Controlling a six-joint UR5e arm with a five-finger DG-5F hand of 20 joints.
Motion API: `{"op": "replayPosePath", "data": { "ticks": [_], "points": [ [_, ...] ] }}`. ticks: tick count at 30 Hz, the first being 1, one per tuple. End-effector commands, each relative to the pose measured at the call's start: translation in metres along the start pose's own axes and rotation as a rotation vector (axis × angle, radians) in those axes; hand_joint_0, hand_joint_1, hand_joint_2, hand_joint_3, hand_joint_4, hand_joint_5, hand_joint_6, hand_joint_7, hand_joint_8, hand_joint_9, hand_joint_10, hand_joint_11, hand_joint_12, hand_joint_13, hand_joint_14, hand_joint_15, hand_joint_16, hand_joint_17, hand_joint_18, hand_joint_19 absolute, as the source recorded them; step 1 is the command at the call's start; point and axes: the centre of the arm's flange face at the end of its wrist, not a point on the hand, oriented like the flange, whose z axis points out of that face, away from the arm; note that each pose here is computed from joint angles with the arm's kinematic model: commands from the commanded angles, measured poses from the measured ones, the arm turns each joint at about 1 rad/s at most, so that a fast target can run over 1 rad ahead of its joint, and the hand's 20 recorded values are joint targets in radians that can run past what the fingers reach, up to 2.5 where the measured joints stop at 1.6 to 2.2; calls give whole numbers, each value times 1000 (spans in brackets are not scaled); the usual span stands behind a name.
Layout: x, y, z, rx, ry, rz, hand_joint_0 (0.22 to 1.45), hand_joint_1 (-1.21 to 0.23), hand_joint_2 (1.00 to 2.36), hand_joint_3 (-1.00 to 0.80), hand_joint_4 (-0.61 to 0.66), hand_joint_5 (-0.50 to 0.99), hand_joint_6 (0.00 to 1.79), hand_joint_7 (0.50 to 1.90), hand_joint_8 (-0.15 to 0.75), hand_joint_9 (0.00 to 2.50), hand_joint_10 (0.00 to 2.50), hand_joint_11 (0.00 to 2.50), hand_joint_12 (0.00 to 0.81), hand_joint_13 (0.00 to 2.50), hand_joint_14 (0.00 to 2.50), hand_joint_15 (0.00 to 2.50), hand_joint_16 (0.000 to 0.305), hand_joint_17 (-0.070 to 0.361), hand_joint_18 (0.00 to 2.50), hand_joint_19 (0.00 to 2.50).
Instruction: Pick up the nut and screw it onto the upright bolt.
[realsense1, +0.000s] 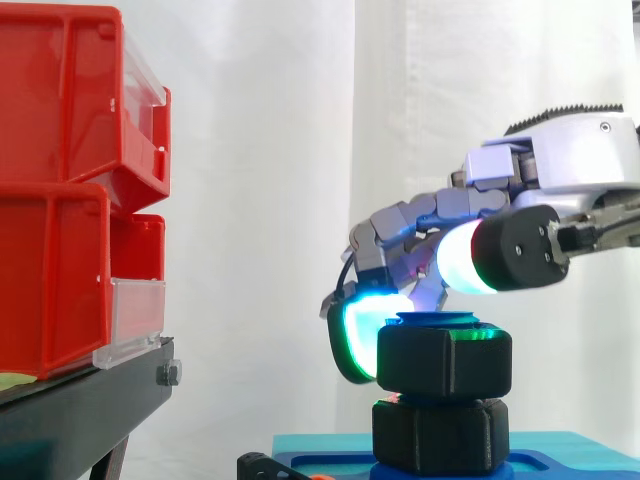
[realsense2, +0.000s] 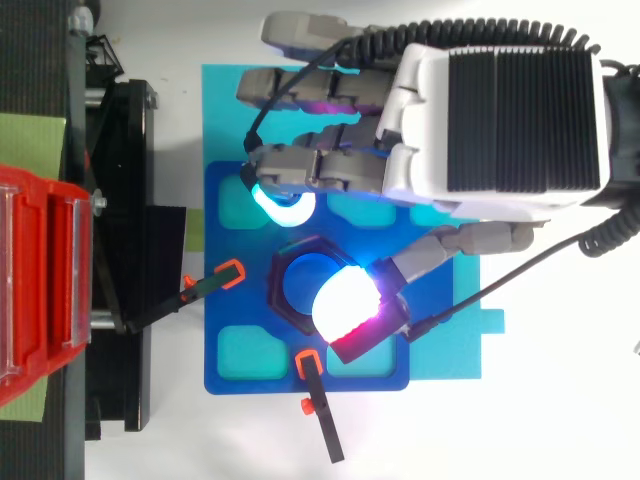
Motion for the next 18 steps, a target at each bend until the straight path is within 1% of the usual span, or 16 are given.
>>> {"op": "replayPosePath", "data": {
  "ticks": [1,2,3,4,5,6,7,8,9,10,11,12,14,15,18],
  "points": [
    [-12,-4,2,-5,-7,-9,506,-228,1000,-500,207,-49,504,1178,262,784,0,0,267,392,0,0,26,59,0,0],
    [-14,-4,2,-5,-7,-12,505,-227,1000,-500,218,-57,504,1136,260,776,0,0,267,384,0,0,26,59,0,0],
    [-16,-5,2,-3,-5,-16,503,-224,1000,-500,238,-73,504,1043,253,747,0,0,266,368,0,0,27,61,0,0],
    [-22,-5,2,-5,-5,-25,500,-222,1000,-500,247,-98,504,920,243,723,0,0,265,343,0,0,28,62,0,0],
    [-24,-5,2,-5,-4,-28,499,-219,1000,-500,249,-103,504,890,240,702,0,0,265,331,0,0,28,62,0,0],
    [-31,-6,4,-3,-12,-41,495,-216,1000,-500,230,-118,503,808,234,674,0,0,266,306,0,0,29,66,0,0],
    [-33,-7,4,-2,-15,-47,492,-212,1000,-500,216,-135,502,735,224,632,0,0,271,257,0,0,31,69,0,0],
    [-35,-7,4,0,-17,-50,491,-212,1000,-500,211,-136,502,724,224,631,0,0,271,257,0,0,31,70,0,0],
    [-37,-6,5,-2,-17,-54,490,-210,1000,-500,206,-145,502,690,224,627,0,0,271,251,0,0,32,71,0,0],
    [-37,-6,5,-2,-17,-54,489,-205,1000,-500,202,-148,502,658,220,608,0,0,274,232,0,0,32,72,0,0],
    [-42,-7,5,0,-15,-61,487,-201,1000,-500,200,-151,501,638,212,593,0,0,273,187,0,0,34,77,0,0],
    [-42,-6,4,0,-6,-67,485,-187,1000,-500,193,-155,501,623,205,568,0,0,277,169,0,0,34,77,0,0],
    [-41,-6,4,1,2,-71,484,-171,1000,-500,186,-159,501,603,199,522,0,0,279,141,0,0,35,79,0,0],
    [-40,-2,4,-3,5,-76,482,-162,1000,-500,180,-164,501,600,202,502,0,0,282,128,0,0,36,80,0,0],
    [-40,2,5,-5,4,-81,481,-153,1000,-500,179,-168,501,599,205,482,0,0,285,109,0,0,36,82,0,0]
  ]
}}
